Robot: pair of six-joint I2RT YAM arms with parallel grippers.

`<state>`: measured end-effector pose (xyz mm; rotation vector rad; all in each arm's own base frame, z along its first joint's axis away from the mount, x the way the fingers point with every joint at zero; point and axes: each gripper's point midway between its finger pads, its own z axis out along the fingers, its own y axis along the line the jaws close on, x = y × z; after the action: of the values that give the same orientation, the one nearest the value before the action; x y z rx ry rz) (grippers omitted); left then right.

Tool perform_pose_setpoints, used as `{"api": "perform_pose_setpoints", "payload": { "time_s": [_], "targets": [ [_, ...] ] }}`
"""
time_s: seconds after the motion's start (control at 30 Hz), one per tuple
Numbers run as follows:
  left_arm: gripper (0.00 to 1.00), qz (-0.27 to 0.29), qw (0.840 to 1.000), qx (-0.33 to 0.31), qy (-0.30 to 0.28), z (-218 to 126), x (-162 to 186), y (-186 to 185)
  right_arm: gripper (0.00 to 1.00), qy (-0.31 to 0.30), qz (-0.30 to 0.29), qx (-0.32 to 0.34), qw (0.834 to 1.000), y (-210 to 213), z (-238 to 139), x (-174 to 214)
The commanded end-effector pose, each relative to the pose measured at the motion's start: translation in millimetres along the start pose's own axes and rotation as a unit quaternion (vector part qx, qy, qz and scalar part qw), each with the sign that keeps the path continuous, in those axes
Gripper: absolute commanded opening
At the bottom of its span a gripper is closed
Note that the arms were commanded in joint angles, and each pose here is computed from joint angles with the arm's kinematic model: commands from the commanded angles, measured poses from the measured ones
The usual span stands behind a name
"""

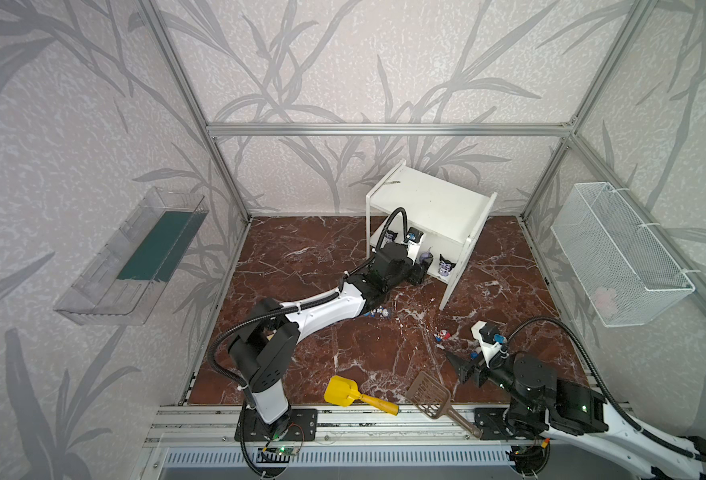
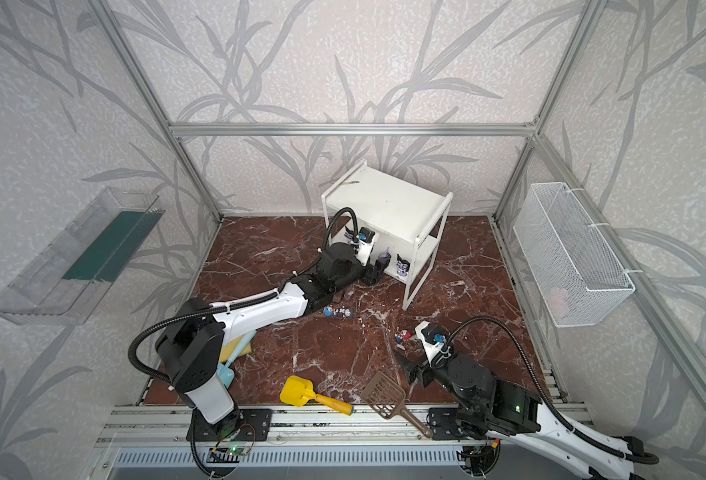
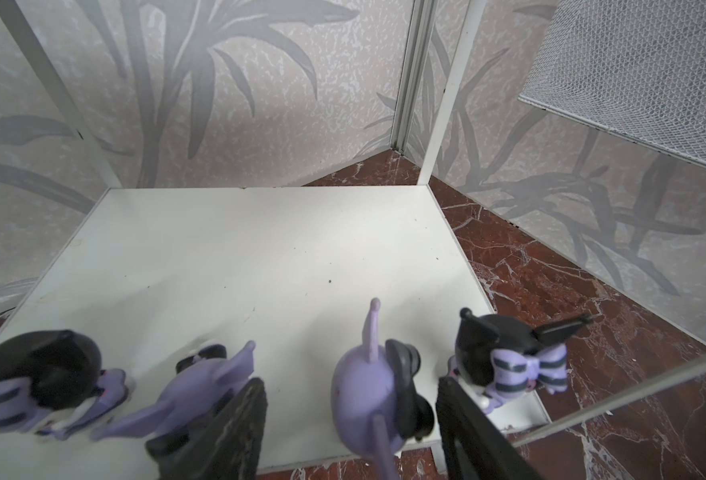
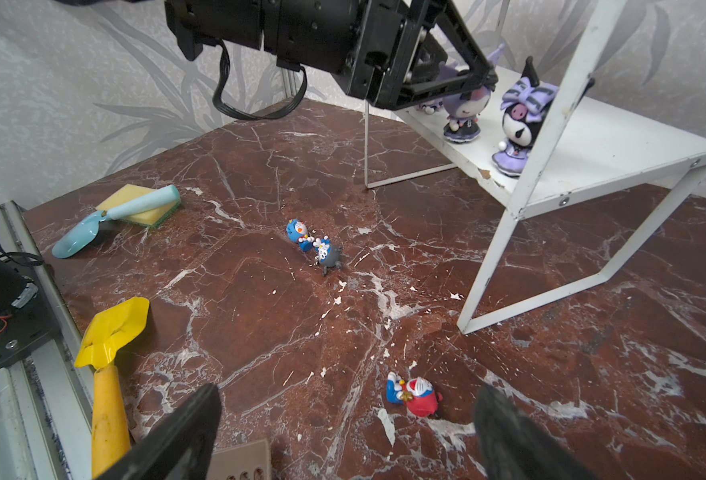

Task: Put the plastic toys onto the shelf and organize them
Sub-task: 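Set the Kuromi upright on the shelf and open the left gripper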

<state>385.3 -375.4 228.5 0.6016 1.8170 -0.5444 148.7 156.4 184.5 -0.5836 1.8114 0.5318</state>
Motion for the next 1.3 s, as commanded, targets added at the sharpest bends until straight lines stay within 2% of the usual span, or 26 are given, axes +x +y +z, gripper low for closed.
{"api": "perform_pose_setpoints", "payload": {
  "time_s": [0.0, 0.4, 0.77, 1.1, 1.27],
  "targets": [
    [0.67, 0.009, 1.0, -0.012, -0.011, -14, -12, 6, 0.95, -0.005, 0.001, -0.006, 1.0, 2, 0, 0],
    [0.66, 0.009, 1.0, -0.006, -0.008, -30, -2, 6, 0.95, -0.005, -0.001, -0.008, 1.0, 3, 0, 0],
    [0.65, 0.003, 1.0, -0.028, -0.001, -24, 8, 15, 0.95, -0.005, 0.0, -0.008, 1.0, 2, -1, 0],
    [0.55, -0.002, 1.0, -0.017, -0.001, -17, 7, 10, 0.95, -0.006, 0.0, -0.009, 1.0, 2, -1, -1],
    [0.45, -0.003, 1.0, -0.006, 0.001, -20, 10, 7, 0.95, -0.006, 0.0, -0.01, 1.0, 3, -1, -1]
  ]
}}
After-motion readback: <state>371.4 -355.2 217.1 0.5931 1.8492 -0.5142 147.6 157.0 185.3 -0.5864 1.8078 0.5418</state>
